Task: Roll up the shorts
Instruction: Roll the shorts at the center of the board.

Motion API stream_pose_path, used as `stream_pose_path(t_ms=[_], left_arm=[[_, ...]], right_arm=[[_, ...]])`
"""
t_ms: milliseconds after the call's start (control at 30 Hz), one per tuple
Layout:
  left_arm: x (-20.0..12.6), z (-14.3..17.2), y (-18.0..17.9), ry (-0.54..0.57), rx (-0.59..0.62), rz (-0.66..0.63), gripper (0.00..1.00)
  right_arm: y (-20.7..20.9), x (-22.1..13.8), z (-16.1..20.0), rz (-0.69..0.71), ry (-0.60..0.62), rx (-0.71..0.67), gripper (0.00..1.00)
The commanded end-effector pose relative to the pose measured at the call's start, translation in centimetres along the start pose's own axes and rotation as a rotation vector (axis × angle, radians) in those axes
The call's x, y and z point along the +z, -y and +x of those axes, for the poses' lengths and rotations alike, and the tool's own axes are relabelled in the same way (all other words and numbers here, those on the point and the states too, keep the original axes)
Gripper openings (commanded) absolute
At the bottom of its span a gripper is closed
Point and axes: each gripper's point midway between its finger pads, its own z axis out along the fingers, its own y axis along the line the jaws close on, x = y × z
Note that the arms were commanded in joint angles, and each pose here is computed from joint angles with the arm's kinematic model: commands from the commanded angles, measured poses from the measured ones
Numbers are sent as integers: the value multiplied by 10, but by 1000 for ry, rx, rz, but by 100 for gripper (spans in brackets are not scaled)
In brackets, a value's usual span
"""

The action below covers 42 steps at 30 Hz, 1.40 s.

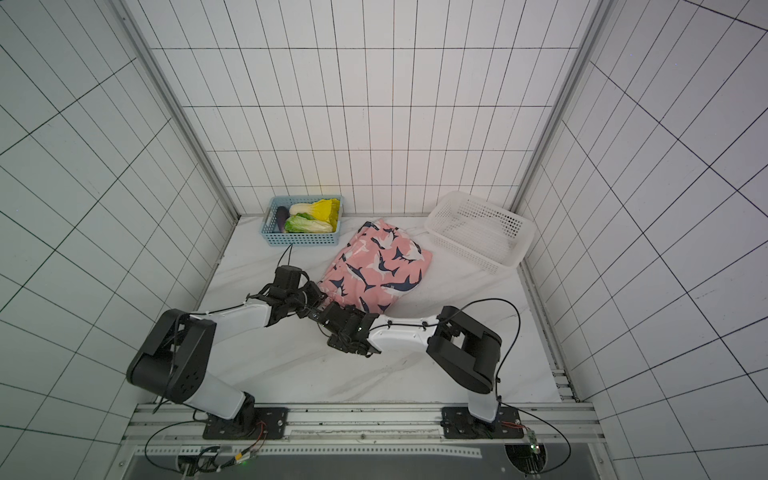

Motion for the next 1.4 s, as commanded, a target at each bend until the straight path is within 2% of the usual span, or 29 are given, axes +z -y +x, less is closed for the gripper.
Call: stream_pose_path(t_ms=[0, 67, 167, 233, 300, 333, 367, 400, 433, 500, 533, 633, 700, 767, 867, 1067, 1167, 1300, 1367], left_arm=[[-5, -3, 15, -16, -5, 40, 0], [-6, -2, 18, -27, -6, 45, 0], [-6, -3, 19, -29, -21, 50, 0], [-7, -5, 20, -32, -27, 56, 0], [-7, -7, 20, -31, -27, 55, 0], [-9, -9, 20, -26, -29, 51, 0], [-10, -10, 20, -25, -25, 50, 3], [-12, -13, 21, -18, -19, 49, 22], [-16, -16, 22, -6, -13, 52, 39], [-27, -24, 24, 30, 2, 58, 58], [-35, -29, 24, 59, 12, 58, 65], [-62, -40, 22, 160, 42, 56, 75], [-77, -42, 20, 210, 54, 59, 80], [-83, -36, 20, 214, 71, 95, 81], [-79, -22, 16, 185, 70, 140, 82], [-57, -3, 8, 149, 97, 171, 84], [-44, 1, 9, 146, 93, 183, 86], [-35, 1, 21, 160, 94, 272, 88], [-28, -1, 23, 164, 103, 260, 89]], right_arm=[[24, 12, -6, 50, 10, 74, 78], [23, 17, -1, 38, -5, 88, 75], [21, 25, 7, -9, -35, 127, 62], [17, 28, 13, -55, -55, 156, 36], [12, 26, 16, -119, -66, 191, 16], [9, 23, 17, -156, -68, 212, 11], [5, 20, 18, -197, -68, 228, 5], [2, 16, 19, -231, -72, 247, 2], [-1, 13, 20, -270, -74, 265, 0], [-7, 5, 20, -354, -77, 318, 0], [-9, 1, 19, -408, -73, 348, 0], [-11, -9, 9, -571, -56, 483, 0], [-10, -13, 1, -673, -46, 568, 0], [-12, -16, -7, -761, -41, 626, 0], [-9, -16, -15, -891, -24, 731, 0], [5, -1, -11, -1035, -32, 938, 0], [15, 7, -7, -1066, -2, 1029, 0], [16, 16, 1, -1065, -21, 1053, 0], [15, 17, 3, -1072, -24, 1055, 0]])
